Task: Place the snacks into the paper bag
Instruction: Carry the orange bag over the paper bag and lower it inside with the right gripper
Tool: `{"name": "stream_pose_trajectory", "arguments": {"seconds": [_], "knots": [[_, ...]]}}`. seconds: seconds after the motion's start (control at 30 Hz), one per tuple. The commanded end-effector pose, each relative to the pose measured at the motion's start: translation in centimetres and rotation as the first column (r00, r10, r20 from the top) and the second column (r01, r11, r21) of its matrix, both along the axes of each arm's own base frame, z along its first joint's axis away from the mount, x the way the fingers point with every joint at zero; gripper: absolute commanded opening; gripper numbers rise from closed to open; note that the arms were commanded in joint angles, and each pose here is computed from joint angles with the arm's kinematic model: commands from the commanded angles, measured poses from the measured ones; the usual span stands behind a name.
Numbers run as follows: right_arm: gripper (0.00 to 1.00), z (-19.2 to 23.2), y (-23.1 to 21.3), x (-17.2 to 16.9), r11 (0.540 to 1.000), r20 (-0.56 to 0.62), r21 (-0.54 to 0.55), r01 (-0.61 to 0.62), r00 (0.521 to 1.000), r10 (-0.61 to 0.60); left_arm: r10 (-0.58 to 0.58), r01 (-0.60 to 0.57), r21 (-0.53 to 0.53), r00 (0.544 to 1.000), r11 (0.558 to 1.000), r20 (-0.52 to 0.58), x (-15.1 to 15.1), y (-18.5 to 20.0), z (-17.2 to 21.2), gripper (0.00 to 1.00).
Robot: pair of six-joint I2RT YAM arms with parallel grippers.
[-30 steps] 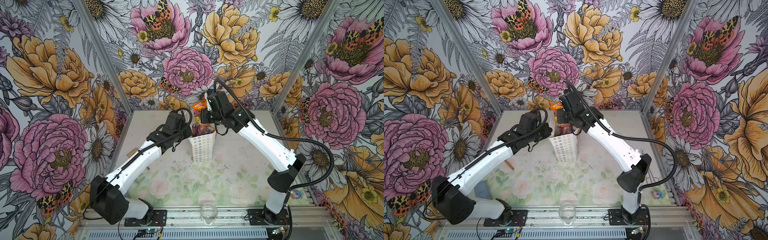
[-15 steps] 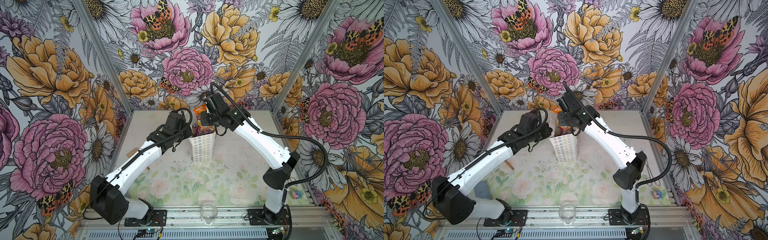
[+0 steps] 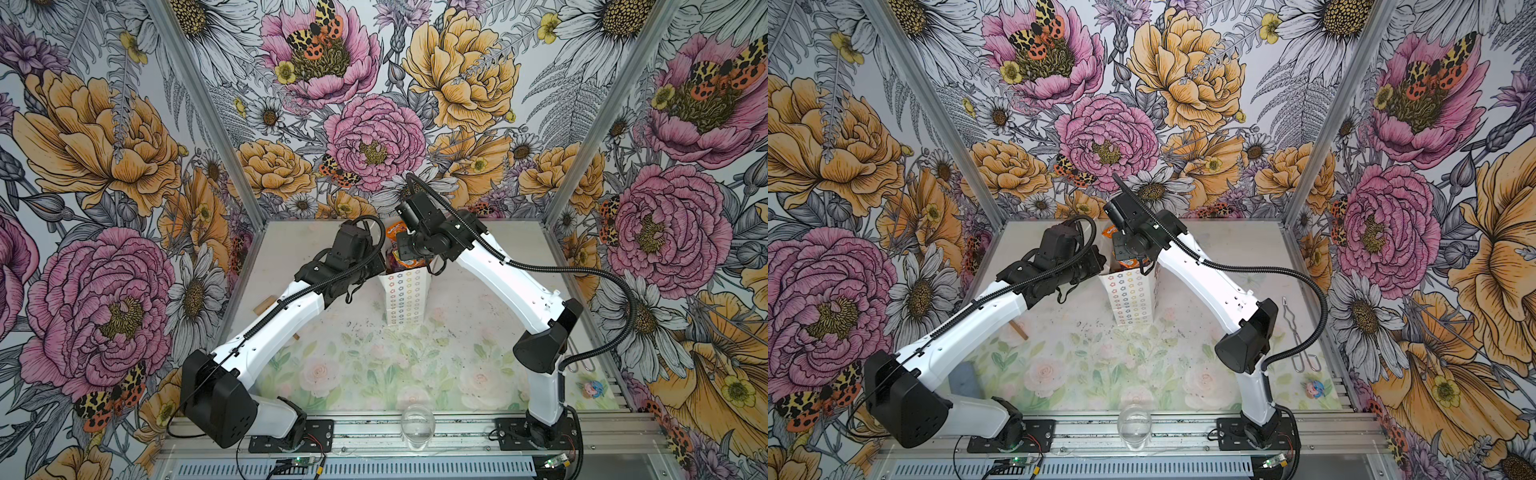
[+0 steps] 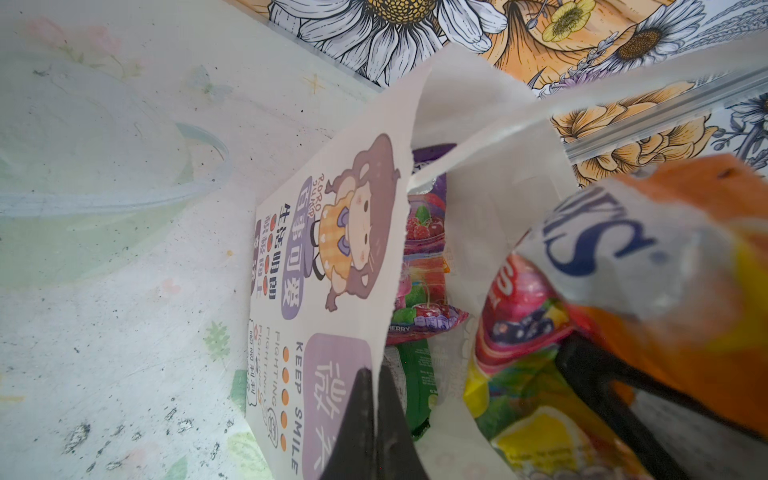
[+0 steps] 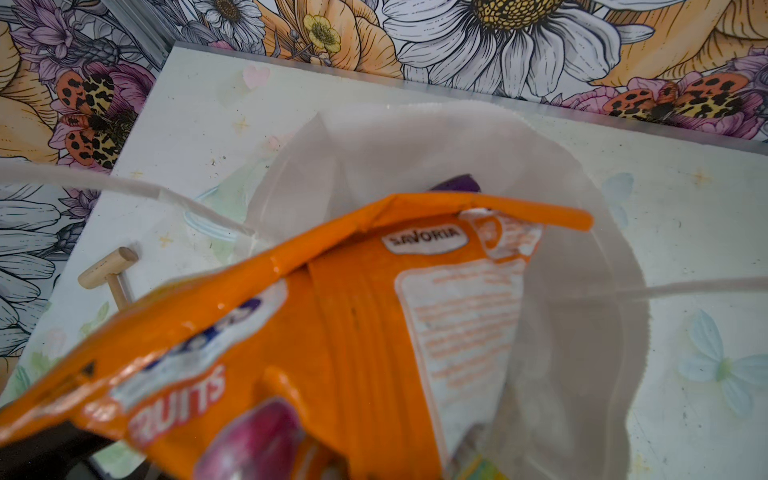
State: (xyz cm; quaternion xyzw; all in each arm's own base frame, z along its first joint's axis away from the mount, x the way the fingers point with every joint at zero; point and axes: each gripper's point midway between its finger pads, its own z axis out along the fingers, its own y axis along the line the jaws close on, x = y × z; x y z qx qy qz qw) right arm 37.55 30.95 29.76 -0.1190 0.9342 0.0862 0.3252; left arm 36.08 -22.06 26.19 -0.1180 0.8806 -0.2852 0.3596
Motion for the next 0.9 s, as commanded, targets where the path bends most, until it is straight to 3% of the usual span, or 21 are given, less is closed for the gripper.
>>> {"name": "stream_pose_trajectory", "arguments": {"seconds": [0.0,0.87], "knots": [[0.0,1.8,-0.3,0.1,1.0,0.053,-0.007,0.006,0.999,-0.006,0.014,-0.012,-0.039,0.997,0.999,0.074,0.8,-0.4,2.7,0.0],[0.0,0.0,0.3,-3.3,0.998,-0.058,-0.046,-0.036,0.998,0.034,0.029,-0.023,-0.064,0.995,0.998,0.091,0.6,-0.4,3.3,0.0]]}}
